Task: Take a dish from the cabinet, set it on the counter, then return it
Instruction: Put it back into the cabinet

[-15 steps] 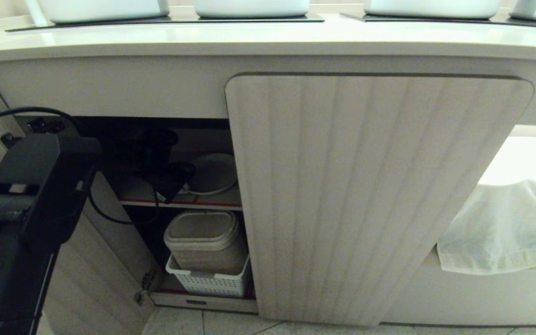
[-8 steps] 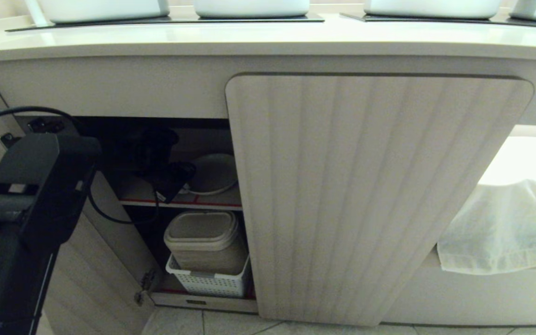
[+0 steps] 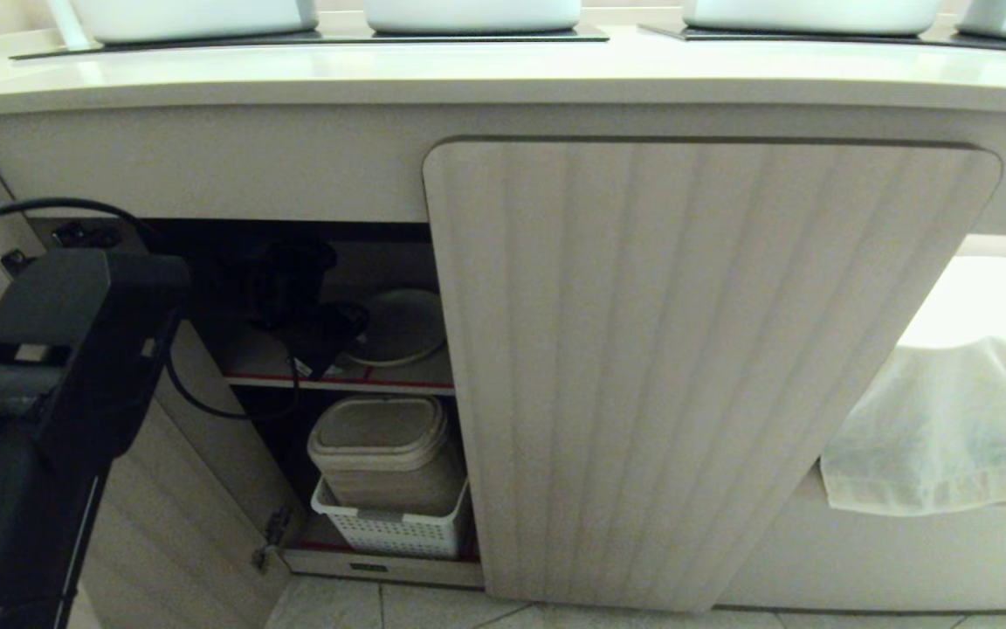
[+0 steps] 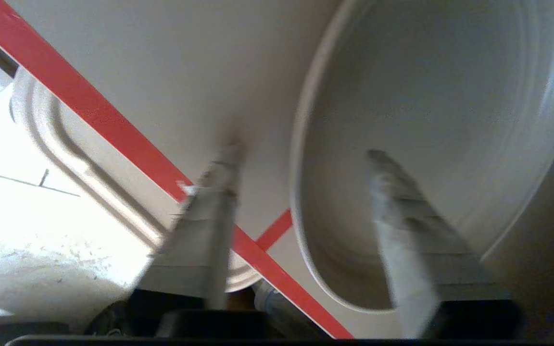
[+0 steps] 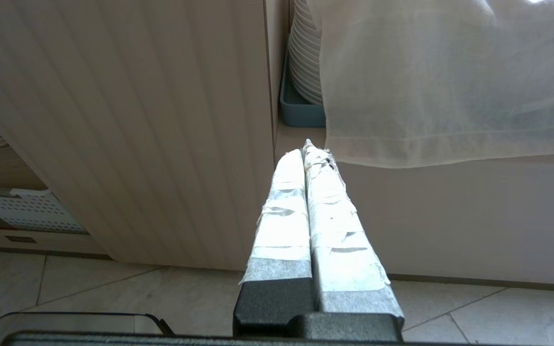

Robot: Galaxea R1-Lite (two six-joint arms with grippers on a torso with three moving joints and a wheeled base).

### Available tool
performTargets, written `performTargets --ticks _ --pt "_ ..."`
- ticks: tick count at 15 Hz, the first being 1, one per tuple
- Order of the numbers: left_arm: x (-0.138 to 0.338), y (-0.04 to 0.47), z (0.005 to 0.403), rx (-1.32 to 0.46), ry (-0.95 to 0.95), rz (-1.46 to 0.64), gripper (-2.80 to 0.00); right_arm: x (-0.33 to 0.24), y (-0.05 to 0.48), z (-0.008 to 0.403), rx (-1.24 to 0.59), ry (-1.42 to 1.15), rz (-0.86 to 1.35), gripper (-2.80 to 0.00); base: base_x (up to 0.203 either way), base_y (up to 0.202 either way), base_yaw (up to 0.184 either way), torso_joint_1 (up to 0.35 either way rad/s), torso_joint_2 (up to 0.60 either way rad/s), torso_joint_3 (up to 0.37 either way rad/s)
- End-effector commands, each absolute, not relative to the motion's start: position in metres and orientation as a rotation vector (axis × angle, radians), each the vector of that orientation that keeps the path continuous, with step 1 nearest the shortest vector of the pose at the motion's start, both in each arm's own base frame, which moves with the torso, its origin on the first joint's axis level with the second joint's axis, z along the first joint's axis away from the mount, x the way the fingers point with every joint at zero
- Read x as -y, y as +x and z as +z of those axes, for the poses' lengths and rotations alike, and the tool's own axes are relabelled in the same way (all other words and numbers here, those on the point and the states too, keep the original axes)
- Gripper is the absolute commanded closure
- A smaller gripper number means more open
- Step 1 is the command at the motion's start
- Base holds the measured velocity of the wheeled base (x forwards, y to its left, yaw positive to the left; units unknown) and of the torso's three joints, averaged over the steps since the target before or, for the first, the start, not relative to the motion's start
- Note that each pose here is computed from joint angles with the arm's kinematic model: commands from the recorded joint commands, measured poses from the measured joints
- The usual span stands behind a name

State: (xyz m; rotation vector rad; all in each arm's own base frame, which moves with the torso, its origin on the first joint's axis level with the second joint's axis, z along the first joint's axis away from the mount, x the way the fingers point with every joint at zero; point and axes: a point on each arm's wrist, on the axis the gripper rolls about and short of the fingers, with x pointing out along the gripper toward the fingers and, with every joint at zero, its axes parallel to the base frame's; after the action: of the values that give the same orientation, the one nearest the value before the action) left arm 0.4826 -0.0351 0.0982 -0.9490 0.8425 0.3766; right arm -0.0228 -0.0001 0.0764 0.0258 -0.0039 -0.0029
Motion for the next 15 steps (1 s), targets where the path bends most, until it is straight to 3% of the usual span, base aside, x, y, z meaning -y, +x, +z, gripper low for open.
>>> performTargets --ticks 1,15 --pt "0.035 0.482 0.102 -0.835 -0.954 0.378 -2.80 0.000 -0.023 0.076 0.005 0.026 -0.003 0.00 0.000 0.000 0.000 0.000 0.00 0.000" --pt "0.041 0.455 0.112 -0.841 -0.889 0.401 -2.80 0.000 -0.023 0.076 0.005 0.026 -0.003 0.00 0.000 0.000 0.000 0.000 0.00 0.000"
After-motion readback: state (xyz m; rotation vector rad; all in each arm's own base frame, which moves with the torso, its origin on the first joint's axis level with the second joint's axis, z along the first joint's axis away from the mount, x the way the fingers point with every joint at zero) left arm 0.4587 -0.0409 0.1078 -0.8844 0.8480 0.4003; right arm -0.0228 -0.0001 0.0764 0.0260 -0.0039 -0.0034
